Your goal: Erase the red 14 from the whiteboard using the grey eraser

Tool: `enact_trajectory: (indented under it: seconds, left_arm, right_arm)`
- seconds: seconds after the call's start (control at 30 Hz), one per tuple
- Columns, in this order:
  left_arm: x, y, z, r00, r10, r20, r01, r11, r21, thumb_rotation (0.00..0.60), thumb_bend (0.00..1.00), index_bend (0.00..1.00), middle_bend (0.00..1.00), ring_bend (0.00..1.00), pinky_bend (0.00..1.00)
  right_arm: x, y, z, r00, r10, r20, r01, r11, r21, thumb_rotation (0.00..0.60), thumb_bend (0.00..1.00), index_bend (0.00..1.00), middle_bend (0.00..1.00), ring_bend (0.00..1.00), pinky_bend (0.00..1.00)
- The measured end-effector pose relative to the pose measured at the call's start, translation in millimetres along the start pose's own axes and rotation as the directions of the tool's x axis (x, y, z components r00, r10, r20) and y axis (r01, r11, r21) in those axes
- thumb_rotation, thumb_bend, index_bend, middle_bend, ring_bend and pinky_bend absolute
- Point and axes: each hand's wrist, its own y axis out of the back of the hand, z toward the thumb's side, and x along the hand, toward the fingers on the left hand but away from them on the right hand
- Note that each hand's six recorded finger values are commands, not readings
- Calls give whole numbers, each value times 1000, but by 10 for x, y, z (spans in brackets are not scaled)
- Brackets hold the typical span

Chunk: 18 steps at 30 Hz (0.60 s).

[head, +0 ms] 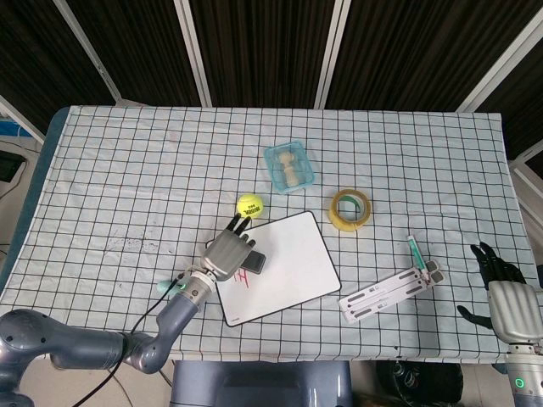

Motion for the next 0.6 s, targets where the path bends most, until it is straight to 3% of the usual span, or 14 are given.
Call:
enact_trajectory:
  seconds: [0.6]
  left_arm:
    - [-351, -64, 275, 995, -19, 97, 13, 998, 62, 600, 310, 423, 478, 7, 61]
  right_arm:
    - [-7, 2, 7, 1000, -3, -4, 3, 1000, 4, 600, 57, 46, 68, 186, 214]
